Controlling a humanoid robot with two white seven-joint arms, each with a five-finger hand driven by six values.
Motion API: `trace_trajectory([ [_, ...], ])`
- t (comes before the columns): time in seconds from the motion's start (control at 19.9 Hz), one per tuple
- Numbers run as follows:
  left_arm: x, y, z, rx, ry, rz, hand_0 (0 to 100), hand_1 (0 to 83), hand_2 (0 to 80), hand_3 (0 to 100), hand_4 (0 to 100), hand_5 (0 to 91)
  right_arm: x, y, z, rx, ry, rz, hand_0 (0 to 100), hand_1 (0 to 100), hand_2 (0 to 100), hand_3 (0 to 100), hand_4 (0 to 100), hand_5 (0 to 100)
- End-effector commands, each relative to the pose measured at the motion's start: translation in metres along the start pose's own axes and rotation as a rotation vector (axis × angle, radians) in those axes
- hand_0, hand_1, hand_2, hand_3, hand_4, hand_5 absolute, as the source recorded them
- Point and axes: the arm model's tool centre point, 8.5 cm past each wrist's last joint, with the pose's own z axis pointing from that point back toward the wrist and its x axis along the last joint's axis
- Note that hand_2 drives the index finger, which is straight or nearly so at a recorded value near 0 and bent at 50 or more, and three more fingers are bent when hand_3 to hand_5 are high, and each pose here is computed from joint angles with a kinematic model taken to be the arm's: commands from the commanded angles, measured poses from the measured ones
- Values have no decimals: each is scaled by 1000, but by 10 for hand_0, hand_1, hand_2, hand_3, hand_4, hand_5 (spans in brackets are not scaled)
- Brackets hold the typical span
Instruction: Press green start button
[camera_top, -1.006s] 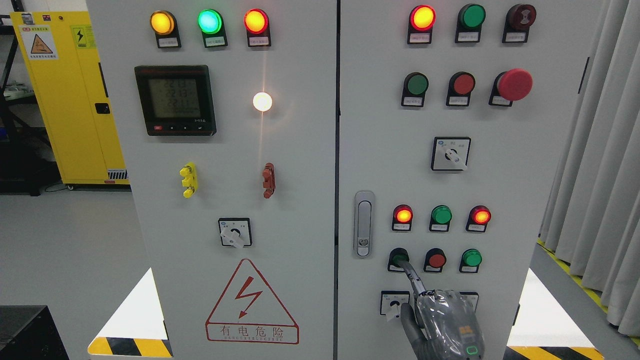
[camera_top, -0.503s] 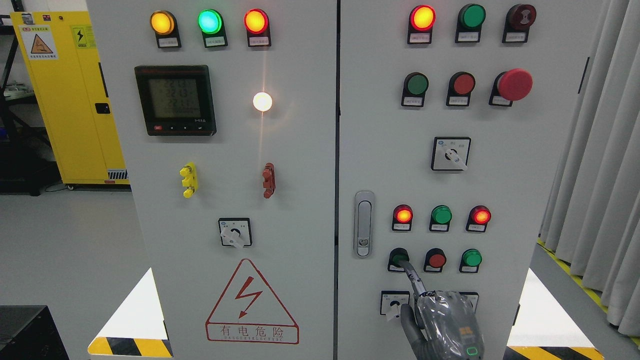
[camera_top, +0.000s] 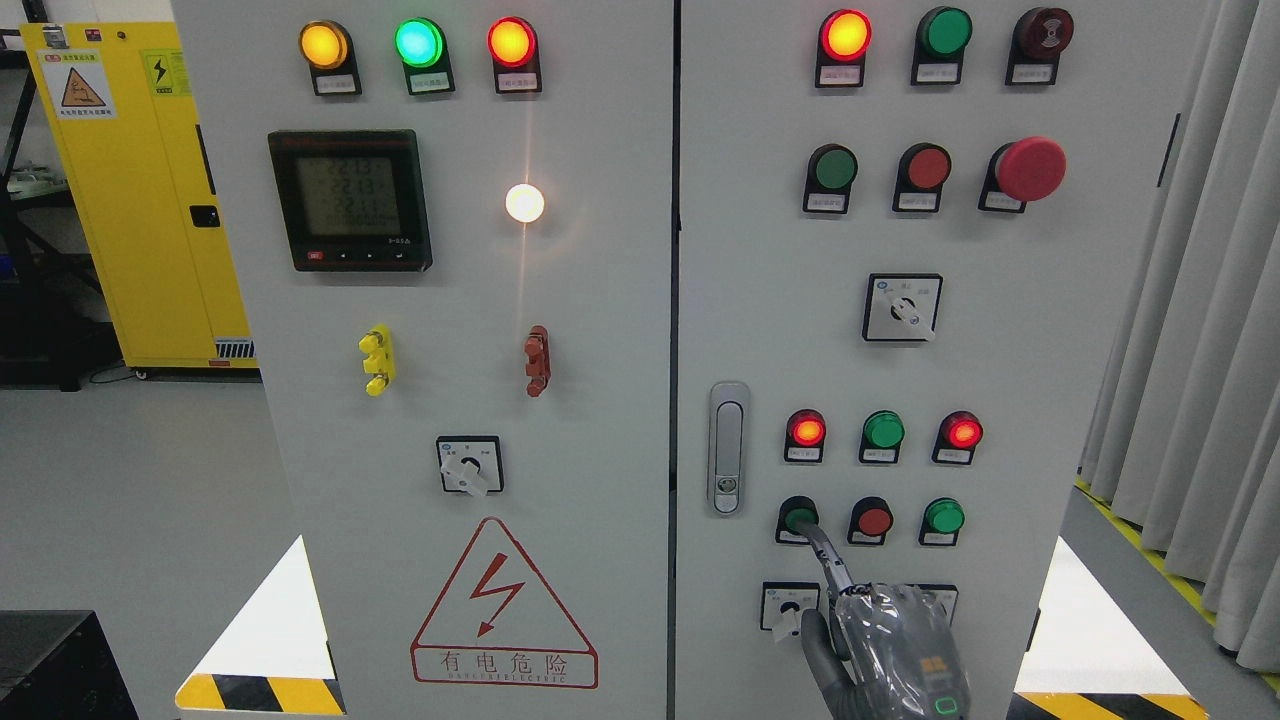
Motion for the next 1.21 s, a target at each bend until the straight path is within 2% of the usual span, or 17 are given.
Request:
trace_trajectory([
  [0.0,0,0,0,-1,1,1,120,556,0,0,0,0,9,-15,6,-52,-24,-6,810,980,0,1000,1000,1000],
  [0.2,0,0,0,-1,1,-1,120,556,0,0,0,0,19,-17,12,-60,-46,-32,822,981,0,1000,1000,1000],
  [0.3,0,0,0,-1,1,-1,120,556,0,0,0,0,23,-19,16,-74,-50,-135,860,974,12,996,1000,1000],
  [0.4,0,0,0,-1,1,1,120,556,0,0,0,0,30,-16,21,-81,-66,-308,880,964,30,979,1000,1000],
  [0.45,0,0,0,-1,1,1,120,556,0,0,0,0,34,-16,23,-82,-72,-406,834,928,66,843,909,937],
  [0.5,0,0,0,-1,1,1,120,556,0,0,0,0,38,-14,25,-85,-75,-502,778,878,70,602,719,814],
  [0.55,0,0,0,-1,1,1,120,556,0,0,0,0,40,-14,26,-90,-78,-591,774,867,63,428,528,655],
  [0.6,0,0,0,-1,1,1,120,556,0,0,0,0,42,-16,26,-100,-82,-666,764,850,24,247,322,397],
  [0.65,0,0,0,-1,1,1,120,556,0,0,0,0,44,-17,27,-107,-84,-738,759,840,10,227,295,352],
  [0.7,1,0,0,-1,-1,0,120,556,0,0,0,0,45,-17,29,-112,-80,-787,747,824,0,123,165,217],
  [0.75,0,0,0,-1,1,1,120,556,0,0,0,0,46,-16,30,-113,-78,-827,742,821,0,123,167,215],
  [0.8,-1,1,0,2,2,0,120,556,0,0,0,0,47,-15,30,-112,-78,-860,729,807,0,40,90,137],
  [0.96,0,0,0,0,1,1,120,556,0,0,0,0,49,-12,31,-110,-61,-1001,718,770,0,0,28,60],
  [1.16,-1,0,0,-1,2,-1,120,556,0,0,0,0,47,-6,35,-94,-20,-1132,695,751,0,0,17,33],
])
